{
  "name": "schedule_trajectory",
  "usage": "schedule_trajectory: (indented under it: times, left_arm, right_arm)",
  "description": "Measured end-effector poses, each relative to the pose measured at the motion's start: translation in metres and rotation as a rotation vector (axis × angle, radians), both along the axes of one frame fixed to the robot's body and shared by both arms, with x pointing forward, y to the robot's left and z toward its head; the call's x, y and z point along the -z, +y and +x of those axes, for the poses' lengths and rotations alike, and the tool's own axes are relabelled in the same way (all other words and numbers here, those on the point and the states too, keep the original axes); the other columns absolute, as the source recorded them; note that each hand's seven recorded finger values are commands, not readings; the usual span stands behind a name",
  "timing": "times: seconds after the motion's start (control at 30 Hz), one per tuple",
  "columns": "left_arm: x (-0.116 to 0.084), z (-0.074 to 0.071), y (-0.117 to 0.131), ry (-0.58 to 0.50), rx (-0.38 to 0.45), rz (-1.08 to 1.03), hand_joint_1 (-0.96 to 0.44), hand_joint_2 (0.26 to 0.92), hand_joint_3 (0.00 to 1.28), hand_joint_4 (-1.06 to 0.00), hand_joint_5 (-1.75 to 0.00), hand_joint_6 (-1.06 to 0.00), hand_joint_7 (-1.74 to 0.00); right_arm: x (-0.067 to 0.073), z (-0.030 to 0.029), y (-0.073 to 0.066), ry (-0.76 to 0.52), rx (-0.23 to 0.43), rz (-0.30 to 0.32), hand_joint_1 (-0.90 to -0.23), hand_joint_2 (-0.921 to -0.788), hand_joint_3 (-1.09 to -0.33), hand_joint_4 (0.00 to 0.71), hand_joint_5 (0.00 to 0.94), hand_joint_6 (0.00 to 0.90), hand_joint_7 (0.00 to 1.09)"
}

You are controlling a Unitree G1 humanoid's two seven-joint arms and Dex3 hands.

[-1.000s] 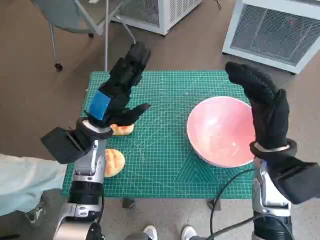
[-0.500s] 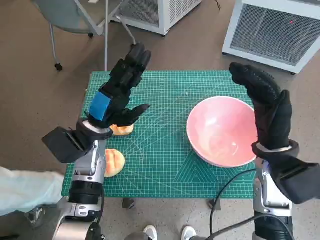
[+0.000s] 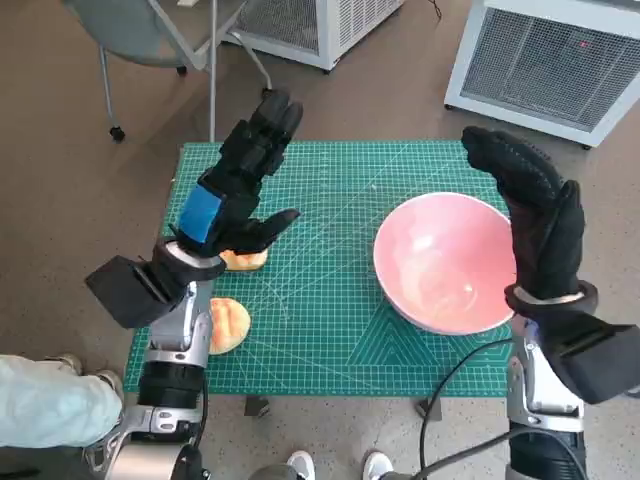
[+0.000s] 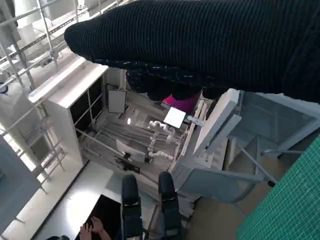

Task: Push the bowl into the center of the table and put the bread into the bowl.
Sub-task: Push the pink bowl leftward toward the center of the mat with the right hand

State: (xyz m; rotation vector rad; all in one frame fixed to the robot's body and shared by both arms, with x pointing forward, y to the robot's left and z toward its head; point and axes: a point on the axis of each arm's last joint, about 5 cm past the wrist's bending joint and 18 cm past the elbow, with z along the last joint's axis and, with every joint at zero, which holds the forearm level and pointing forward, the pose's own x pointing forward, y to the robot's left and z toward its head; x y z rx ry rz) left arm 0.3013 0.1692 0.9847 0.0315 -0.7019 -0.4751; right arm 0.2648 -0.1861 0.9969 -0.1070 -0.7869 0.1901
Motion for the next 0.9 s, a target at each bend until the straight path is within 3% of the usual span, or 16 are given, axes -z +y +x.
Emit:
schedule_trajectory:
  times: [0.17,0.37,0.6,0.67,0.9]
  left_arm:
    - [0.001,0.000,0.000,0.002,-0.001,0.000,-0.60,0.921,0.31,-0.13,-0.01,-0.12,-0.10]
    - [0.002,-0.001,0.001,0.001,-0.006,-0.001,-0.60,0.921,0.31,-0.13,-0.01,-0.12,-0.10]
    - [0.005,-0.001,0.001,0.012,-0.010,0.000,-0.60,0.921,0.31,-0.13,-0.01,-0.12,-0.10]
    - [0.005,-0.001,0.001,0.012,-0.011,-0.001,-0.60,0.921,0.31,-0.13,-0.01,-0.13,-0.10]
    - [0.005,-0.001,0.000,0.015,-0.018,0.003,-0.62,0.921,0.32,-0.14,-0.01,-0.13,-0.10]
  right_arm:
    - [0.004,-0.0005,-0.010,0.003,0.034,0.004,-0.641,-0.921,-0.764,0.043,0.000,-0.001,0.33]
    - [0.022,-0.0039,-0.033,0.025,0.161,0.018,-0.625,-0.921,-0.790,0.042,0.001,-0.001,0.31]
    - [0.057,-0.0064,-0.052,0.096,0.363,0.112,-0.578,-0.921,-0.794,0.044,0.002,-0.001,0.30]
    - [0.067,-0.0073,-0.055,0.114,0.400,0.133,-0.556,-0.921,-0.812,0.033,0.008,0.018,0.24]
    - [0.095,-0.0076,-0.055,0.176,0.510,0.233,-0.489,-0.921,-0.846,0.051,0.017,0.044,0.23]
